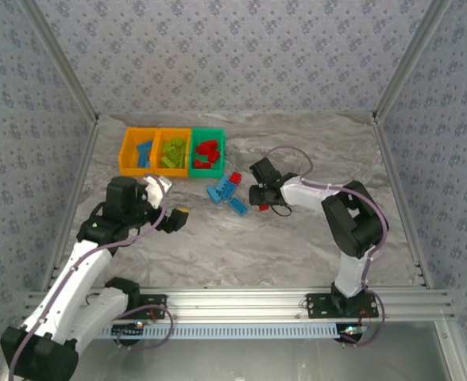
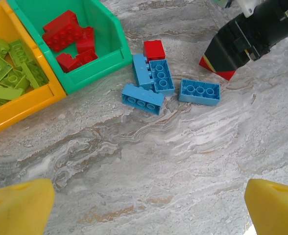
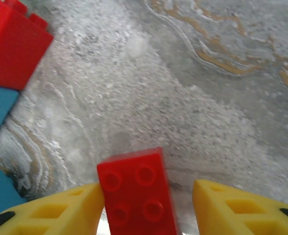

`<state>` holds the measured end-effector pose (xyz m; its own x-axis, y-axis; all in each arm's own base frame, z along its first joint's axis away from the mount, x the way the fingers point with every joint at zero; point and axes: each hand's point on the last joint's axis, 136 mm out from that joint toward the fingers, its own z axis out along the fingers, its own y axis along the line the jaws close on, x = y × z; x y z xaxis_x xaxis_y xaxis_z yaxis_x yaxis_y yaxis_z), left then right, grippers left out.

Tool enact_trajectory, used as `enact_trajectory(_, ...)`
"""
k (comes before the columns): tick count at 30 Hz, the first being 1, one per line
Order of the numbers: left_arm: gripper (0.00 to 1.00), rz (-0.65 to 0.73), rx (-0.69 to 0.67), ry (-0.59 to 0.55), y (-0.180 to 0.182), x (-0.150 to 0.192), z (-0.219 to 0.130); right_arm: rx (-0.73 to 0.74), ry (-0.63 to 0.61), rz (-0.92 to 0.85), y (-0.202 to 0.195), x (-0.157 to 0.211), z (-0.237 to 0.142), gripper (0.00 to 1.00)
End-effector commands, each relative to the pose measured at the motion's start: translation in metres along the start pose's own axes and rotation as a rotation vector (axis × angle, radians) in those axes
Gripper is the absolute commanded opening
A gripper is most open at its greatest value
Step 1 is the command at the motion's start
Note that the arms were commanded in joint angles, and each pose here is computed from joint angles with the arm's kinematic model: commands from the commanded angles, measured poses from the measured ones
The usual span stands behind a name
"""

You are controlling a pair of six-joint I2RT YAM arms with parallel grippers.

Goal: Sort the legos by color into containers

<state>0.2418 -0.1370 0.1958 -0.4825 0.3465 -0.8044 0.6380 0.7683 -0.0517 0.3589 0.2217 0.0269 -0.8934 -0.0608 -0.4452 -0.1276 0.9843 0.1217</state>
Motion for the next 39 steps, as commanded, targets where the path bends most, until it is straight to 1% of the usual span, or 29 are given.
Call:
enact_trajectory(1, 0.99, 0.020, 0.005, -0.014, -0.003, -0.009, -0.006, 0.065, 0.088, -0.019, -0.013, 0.025, 0.011, 0.39)
enact_trajectory(2, 0.99, 0.021, 0.004, -0.014, -0.003, -0.009, -0.006, 0.064, 0.077, -0.025, -0.012, 0.022, 0.008, 0.36)
enact_trajectory(5, 0.99, 0.026, 0.009, -0.016, -0.004, -0.009, -0.006, 0.049, 0.039, -0.054, -0.004, 0.007, -0.006, 0.32)
enact_trajectory(7, 0.99, 0.038, 0.033, -0.026, -0.008, -0.011, -0.008, 0.043, 0.010, -0.062, 0.000, -0.005, -0.016, 0.27)
enact_trajectory(9, 0.99, 0.063, 0.116, -0.056, -0.023, -0.016, -0.010, 0.001, -0.034, -0.067, 0.012, -0.019, -0.034, 0.23)
enact_trajectory(11, 0.99, 0.098, 0.265, -0.127, -0.049, -0.025, -0.017, -0.085, -0.100, -0.092, 0.034, -0.035, -0.056, 0.22)
enact_trajectory(12, 0.99, 0.111, 0.320, -0.157, -0.059, -0.029, -0.020, -0.140, -0.156, -0.107, 0.051, -0.053, -0.073, 0.22)
enact_trajectory(13, 0.99, 0.121, 0.353, -0.180, -0.065, -0.032, -0.024, -0.190, -0.195, -0.126, 0.067, -0.063, -0.086, 0.23)
enact_trajectory(14, 0.99, 0.127, 0.352, -0.187, -0.066, -0.032, -0.024, -0.229, -0.231, -0.144, 0.080, -0.074, -0.096, 0.23)
enact_trajectory(15, 0.99, 0.126, 0.325, -0.184, -0.062, -0.031, -0.024, -0.254, -0.259, -0.157, 0.090, -0.082, -0.102, 0.23)
enact_trajectory(17, 0.99, 0.108, 0.203, -0.162, -0.043, -0.029, -0.020, -0.274, -0.317, -0.177, 0.107, -0.105, -0.107, 0.23)
enact_trajectory(19, 0.99, 0.089, 0.079, -0.144, -0.023, -0.027, -0.020, -0.267, -0.363, -0.186, 0.119, -0.127, -0.100, 0.23)
enact_trajectory(21, 0.99, 0.080, -0.005, -0.135, -0.009, -0.026, -0.022, -0.259, -0.411, -0.195, 0.129, -0.151, -0.089, 0.23)
enact_trajectory(24, 0.99, 0.084, -0.047, -0.138, -0.003, -0.025, -0.024, -0.260, -0.427, -0.206, 0.148, -0.177, -0.065, 0.24)
enact_trajectory(27, 0.99, 0.085, -0.053, -0.134, -0.002, -0.023, -0.023, -0.293, -0.401, -0.225, 0.170, -0.190, -0.037, 0.26)
enact_trajectory(28, 0.99, 0.084, -0.056, -0.133, -0.002, -0.023, -0.024, -0.302, -0.392, -0.226, 0.176, -0.193, -0.031, 0.28)
enact_trajectory(30, 0.99, 0.083, -0.055, -0.125, -0.001, -0.022, -0.022, -0.310, -0.368, -0.238, 0.184, -0.196, -0.019, 0.37)
enact_trajectory(32, 0.99, 0.081, -0.054, -0.120, -0.001, -0.021, -0.021, -0.297, -0.371, -0.254, 0.189, -0.204, -0.026, 0.48)
enact_trajectory(34, 0.99, 0.081, -0.054, -0.119, -0.001, -0.021, -0.021, -0.283, -0.387, -0.268, 0.188, -0.211, -0.042, 0.54)
enact_trajectory(36, 0.99, 0.081, -0.054, -0.116, -0.001, -0.021, -0.021, -0.263, -0.395, -0.270, 0.183, -0.215, -0.063, 0.54)
enact_trajectory(39, 0.99, 0.079, -0.053, -0.115, -0.001, -0.021, -0.021, -0.243, -0.399, -0.248, 0.168, -0.208, -0.095, 0.54)
